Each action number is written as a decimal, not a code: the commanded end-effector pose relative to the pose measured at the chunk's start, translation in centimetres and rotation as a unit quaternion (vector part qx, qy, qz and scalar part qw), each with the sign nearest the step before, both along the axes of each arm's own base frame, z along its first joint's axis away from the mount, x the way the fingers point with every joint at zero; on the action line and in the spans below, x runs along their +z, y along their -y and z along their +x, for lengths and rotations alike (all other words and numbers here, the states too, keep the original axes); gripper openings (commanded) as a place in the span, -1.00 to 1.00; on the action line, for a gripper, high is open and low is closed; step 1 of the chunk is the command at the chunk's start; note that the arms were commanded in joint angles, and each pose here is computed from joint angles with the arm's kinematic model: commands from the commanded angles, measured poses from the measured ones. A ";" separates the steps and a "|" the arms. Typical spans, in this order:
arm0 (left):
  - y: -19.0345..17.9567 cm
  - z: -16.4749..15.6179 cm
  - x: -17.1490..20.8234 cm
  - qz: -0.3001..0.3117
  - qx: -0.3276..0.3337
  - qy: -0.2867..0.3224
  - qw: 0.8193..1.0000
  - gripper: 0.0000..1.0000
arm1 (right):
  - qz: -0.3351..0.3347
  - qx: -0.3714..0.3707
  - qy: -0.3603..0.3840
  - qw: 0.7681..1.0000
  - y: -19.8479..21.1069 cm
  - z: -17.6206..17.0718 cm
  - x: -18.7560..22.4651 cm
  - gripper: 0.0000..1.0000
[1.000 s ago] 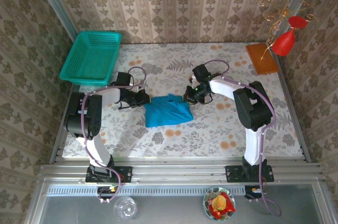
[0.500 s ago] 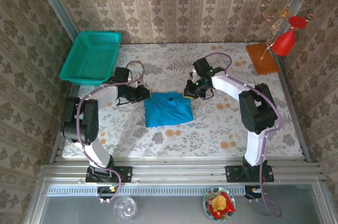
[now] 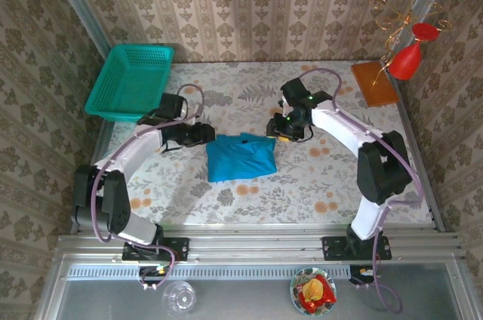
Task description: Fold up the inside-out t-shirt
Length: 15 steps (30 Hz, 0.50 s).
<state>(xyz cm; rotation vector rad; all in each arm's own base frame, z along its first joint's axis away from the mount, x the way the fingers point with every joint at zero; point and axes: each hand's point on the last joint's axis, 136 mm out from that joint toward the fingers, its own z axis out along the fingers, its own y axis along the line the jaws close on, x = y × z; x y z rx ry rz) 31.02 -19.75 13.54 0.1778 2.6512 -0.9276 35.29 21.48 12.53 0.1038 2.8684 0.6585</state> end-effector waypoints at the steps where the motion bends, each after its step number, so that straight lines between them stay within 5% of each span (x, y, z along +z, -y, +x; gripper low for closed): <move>1: 0.6 -2.5 -2.1 0.028 -0.008 -0.040 0.999 -0.29 | 0.033 0.032 -0.006 0.999 -2.1 -2.2 1.7 -0.11; 6: 1.4 -2.6 -5.3 0.043 -0.006 -0.064 0.997 -0.53 | 0.156 0.087 -0.042 0.983 -7.7 -3.9 1.1 -0.21; 15: 0.0 -2.9 -12.9 0.079 0.000 -0.136 0.988 -0.68 | 0.050 0.007 -0.100 0.994 -2.9 -0.3 -10.3 -0.27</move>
